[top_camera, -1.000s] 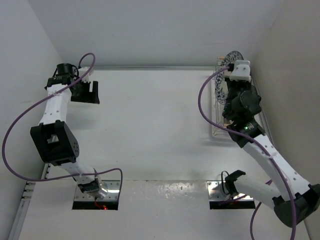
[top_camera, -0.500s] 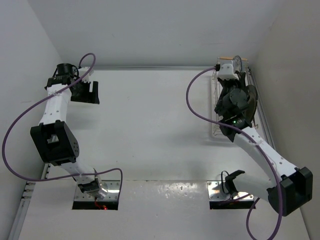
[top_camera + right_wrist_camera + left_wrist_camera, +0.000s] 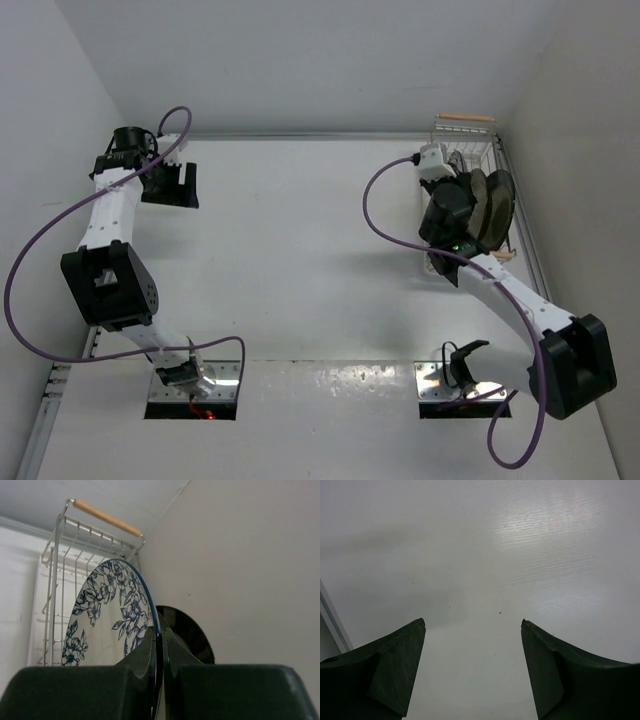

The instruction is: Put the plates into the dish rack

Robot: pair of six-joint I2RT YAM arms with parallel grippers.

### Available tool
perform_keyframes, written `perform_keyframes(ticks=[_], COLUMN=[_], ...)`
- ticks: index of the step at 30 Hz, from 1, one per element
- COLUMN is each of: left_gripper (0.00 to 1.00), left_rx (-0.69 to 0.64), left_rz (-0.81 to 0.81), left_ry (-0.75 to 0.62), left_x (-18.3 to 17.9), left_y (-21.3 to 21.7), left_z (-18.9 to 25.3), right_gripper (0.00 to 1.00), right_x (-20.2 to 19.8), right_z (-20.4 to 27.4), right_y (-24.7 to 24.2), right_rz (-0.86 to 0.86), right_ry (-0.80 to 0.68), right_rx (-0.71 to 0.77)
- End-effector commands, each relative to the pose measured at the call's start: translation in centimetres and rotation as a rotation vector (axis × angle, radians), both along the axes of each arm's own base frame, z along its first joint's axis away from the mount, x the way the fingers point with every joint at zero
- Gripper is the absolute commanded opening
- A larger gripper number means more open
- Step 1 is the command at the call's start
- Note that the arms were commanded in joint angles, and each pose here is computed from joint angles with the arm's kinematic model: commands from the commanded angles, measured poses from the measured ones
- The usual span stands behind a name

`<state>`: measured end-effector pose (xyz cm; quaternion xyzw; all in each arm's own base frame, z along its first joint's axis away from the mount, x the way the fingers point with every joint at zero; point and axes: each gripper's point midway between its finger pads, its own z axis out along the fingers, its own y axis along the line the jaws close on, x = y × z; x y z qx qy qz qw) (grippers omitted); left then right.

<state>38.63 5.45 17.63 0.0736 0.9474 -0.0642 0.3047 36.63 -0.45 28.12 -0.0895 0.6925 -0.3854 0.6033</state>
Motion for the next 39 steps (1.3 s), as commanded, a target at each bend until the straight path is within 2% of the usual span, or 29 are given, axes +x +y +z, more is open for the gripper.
perform_keyframes(ticks=[1,16,18,19,25,31,33,34,35,36,37,38,39], left_gripper=[0.82,0.82,0.82,0.82,0.82,0.82,0.82,0.82,0.82,0.82,0.82,0.82,0.82], left_rx=[0.013,0.011,0.011,0.011,0.011,0.011,0.011,0.011,0.021,0.021,0.037,0.047,0.073], left_rz=[-0.01,-0.01,-0.01,-0.01,-0.001,-0.001,-0.001,-0.001,0.006,0.006,0.016,0.022,0.041], left_ry=[-0.066,-0.057,-0.057,-0.057,-0.057,-0.057,-0.057,-0.057,-0.054,-0.054,-0.059,-0.057,-0.053], left_x=[0.1,-0.1,-0.1,-0.1,-0.2,-0.2,-0.2,-0.2,-0.2,-0.2,-0.3,-0.3,-0.6], left_y=[0.0,0.0,0.0,0.0,0.3,0.3,0.3,0.3,0.5,0.5,0.8,1.0,1.5], left_z=[2.2,1.9,1.9,1.9,1.9,1.9,1.9,1.9,1.9,1.9,2.1,2.1,1.9], right_gripper=[0.0,0.0,0.05,0.11,0.36,0.58,0.7,0.75,0.87,0.93,1.0,1.0,1.0], right_x=[0.4,-0.1,0.0,0.0,0.3,1.4,1.4,1.4,0.8,0.7,0.4,-0.4,-1.4], right_z=[3.1,-2.5,-3.2,-3.5,-2.9,1.7,3.1,4.9,5.8,7.6,7.6,7.1,8.4], right_y=[0.3,0.4,0.7,0.7,1.3,2.8,2.8,2.8,2.7,3.3,4.0,4.9,5.2], right_rz=[0.016,0.015,0.037,0.041,0.077,0.168,0.166,0.165,0.162,0.2,0.226,0.296,0.343], right_ry=[-0.138,-0.016,0.003,0.012,0.019,0.0,0.009,-0.028,-0.018,-0.043,-0.059,0.004,-0.013], right_rx=[0.071,0.074,0.085,0.087,0.105,0.085,0.074,0.099,0.126,0.163,0.28,0.309,0.353])
